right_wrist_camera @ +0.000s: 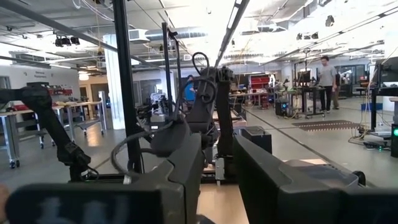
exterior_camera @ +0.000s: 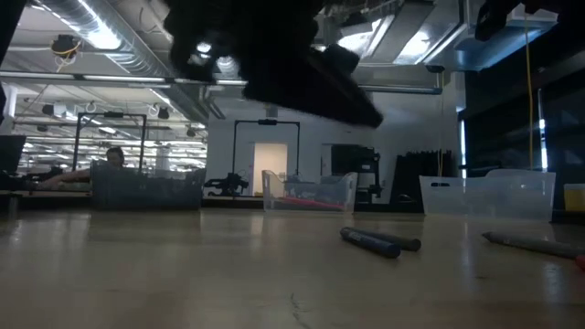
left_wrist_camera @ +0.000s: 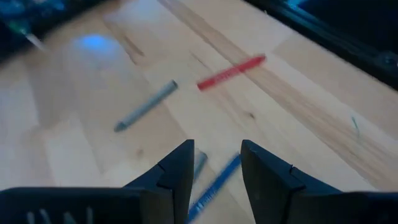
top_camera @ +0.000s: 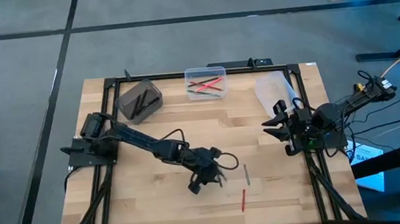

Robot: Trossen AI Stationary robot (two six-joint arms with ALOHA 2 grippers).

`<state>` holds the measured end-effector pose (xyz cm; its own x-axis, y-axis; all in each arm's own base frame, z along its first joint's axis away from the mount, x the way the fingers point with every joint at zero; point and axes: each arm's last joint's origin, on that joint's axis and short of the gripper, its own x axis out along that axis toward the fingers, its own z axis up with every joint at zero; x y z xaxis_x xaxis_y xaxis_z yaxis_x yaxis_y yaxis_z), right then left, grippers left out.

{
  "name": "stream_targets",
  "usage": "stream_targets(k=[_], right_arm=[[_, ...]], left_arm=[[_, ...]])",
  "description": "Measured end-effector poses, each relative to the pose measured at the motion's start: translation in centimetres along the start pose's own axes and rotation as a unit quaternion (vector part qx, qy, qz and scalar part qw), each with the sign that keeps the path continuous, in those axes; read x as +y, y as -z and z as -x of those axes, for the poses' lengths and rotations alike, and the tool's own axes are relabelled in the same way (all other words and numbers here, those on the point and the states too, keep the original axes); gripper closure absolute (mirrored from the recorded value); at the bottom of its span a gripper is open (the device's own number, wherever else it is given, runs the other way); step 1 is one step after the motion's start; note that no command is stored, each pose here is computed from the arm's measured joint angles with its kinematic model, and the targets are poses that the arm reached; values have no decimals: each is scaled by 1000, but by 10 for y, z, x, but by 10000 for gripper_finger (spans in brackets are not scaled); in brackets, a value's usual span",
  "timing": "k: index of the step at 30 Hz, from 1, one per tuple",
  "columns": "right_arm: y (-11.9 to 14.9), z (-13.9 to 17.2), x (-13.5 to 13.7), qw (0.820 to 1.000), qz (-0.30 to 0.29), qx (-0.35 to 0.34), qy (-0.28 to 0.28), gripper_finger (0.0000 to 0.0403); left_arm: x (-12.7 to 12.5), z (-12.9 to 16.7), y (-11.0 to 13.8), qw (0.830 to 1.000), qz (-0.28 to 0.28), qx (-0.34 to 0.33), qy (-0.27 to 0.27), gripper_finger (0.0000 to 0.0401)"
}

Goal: Sort crayons/erasers/pens/pencils in bins
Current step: Put the left gray crayon into the right transparent bin

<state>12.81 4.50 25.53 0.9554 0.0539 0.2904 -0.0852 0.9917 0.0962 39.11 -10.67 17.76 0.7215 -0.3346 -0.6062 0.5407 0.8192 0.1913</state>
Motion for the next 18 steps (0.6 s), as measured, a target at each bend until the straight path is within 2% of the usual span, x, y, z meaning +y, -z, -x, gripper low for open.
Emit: stream_targets(k=[5,18], right_arm=[[0,0,0,1000,0,-1,0,305],[-1,0,0,1000,1,-4,1,305]], left_arm=[[-8,-4,6,1000,-2,10,10,277],[-7,-5,3,1000,-5,-8,5,277]])
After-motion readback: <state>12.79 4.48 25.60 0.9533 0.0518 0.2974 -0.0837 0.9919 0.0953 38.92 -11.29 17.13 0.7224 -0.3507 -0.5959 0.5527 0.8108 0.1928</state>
